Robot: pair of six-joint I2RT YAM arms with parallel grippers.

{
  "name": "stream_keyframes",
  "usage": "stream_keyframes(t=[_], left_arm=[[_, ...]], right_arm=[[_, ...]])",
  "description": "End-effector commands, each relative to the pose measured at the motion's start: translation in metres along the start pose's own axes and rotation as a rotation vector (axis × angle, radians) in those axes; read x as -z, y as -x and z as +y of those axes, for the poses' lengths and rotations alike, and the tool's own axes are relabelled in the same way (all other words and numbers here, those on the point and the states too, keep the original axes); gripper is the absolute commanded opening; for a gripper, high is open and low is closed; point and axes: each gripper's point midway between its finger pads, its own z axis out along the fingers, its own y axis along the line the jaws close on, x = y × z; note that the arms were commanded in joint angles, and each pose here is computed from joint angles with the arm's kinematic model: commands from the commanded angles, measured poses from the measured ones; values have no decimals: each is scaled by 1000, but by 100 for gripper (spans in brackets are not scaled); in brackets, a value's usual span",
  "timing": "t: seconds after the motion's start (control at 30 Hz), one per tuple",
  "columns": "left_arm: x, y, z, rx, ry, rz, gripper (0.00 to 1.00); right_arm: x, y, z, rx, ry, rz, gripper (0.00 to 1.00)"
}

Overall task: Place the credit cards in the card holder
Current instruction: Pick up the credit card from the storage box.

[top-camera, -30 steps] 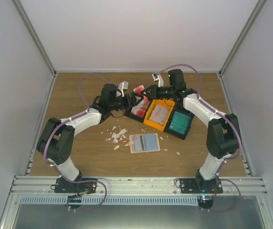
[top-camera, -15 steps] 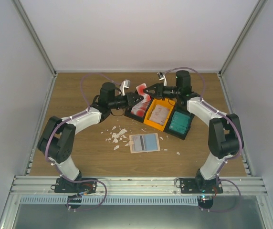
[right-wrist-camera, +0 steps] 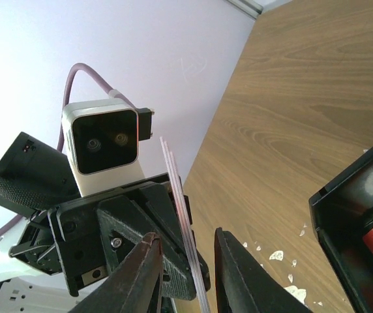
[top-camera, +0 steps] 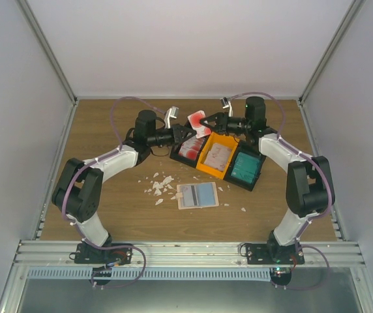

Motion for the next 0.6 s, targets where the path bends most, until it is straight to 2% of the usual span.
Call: stream_keyframes(t=[0.0, 0.27, 0.57], left_arm=[[2, 19, -7, -47, -25, -45, 0], [5, 20, -4, -37, -37, -28, 0], [-4, 11, 19, 2, -17, 16, 0]], right_arm=[[6, 4, 9, 65, 34, -12, 24], [7, 6, -7, 81, 11, -39, 24], [-1, 0, -49, 58, -69, -30, 22]])
